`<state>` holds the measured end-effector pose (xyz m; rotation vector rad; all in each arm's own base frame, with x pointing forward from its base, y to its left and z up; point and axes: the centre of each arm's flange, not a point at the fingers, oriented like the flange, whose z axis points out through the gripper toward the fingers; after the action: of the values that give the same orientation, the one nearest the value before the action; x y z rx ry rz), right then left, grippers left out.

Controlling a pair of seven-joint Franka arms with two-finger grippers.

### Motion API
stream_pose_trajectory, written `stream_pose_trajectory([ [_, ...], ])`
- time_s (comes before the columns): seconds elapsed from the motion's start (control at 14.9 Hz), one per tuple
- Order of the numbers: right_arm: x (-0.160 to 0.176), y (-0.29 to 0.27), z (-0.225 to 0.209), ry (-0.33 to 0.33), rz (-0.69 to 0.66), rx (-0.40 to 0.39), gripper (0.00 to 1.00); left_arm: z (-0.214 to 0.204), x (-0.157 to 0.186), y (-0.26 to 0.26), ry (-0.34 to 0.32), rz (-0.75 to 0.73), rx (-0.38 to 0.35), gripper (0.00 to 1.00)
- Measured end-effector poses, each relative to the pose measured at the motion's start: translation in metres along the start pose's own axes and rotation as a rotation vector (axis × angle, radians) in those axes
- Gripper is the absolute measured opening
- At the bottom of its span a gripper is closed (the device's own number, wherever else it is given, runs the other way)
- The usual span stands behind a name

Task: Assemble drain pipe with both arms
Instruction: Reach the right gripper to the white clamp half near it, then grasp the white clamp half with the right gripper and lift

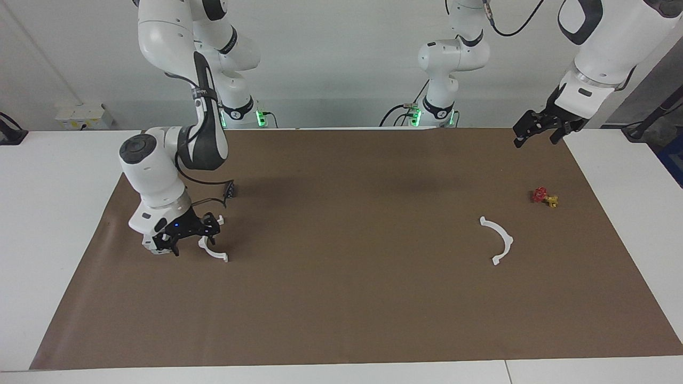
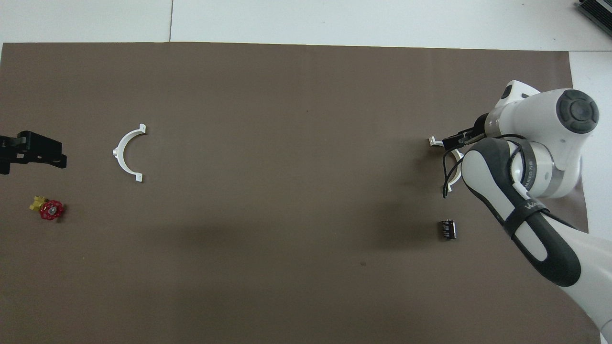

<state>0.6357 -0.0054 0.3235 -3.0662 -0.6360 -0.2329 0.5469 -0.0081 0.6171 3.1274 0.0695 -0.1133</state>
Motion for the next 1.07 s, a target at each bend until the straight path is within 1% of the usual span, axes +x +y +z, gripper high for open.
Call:
stream_pose_trajectory([
  [0.07, -0.006, 0.000, 0.012, -0.012, -0.037, 0.007, 1.00, 0.000, 0.000, 0.000, 0.000, 0.000, 0.000, 1.00],
  [0.2, -0.017, 0.002, 0.024, -0.023, -0.068, 0.010, 0.97, 0.000, 0.000, 0.000, 0.000, 0.000, 0.000, 1.00],
  [0.34, -0.020, -0.001, 0.029, -0.026, -0.078, 0.012, 0.78, 0.000, 0.000, 0.000, 0.000, 0.000, 0.000, 1.00],
  [0.4, -0.020, -0.002, 0.029, -0.027, -0.083, 0.013, 0.78, 0.000, 0.000, 0.000, 0.000, 0.000, 0.000, 1.00],
  [0.47, -0.020, -0.002, 0.029, -0.027, -0.090, 0.013, 0.74, 0.000, 0.000, 0.000, 0.000, 0.000, 0.000, 1.00],
  [0.67, -0.024, -0.001, 0.032, -0.034, -0.096, 0.016, 0.41, 0.000, 0.000, 0.000, 0.000, 0.000, 0.000, 1.00],
  [0.74, -0.024, -0.002, 0.032, -0.034, -0.096, 0.016, 0.28, 0.000, 0.000, 0.000, 0.000, 0.000, 0.000, 1.00],
  [0.87, -0.024, -0.002, 0.032, -0.033, -0.095, 0.016, 0.09, 0.000, 0.000, 0.000, 0.000, 0.000, 0.000, 1.00],
  [1.07, -0.019, 0.000, 0.023, -0.047, -0.094, 0.026, 0.07, 0.000, 0.000, 0.000, 0.000, 0.000, 0.000, 1.00],
])
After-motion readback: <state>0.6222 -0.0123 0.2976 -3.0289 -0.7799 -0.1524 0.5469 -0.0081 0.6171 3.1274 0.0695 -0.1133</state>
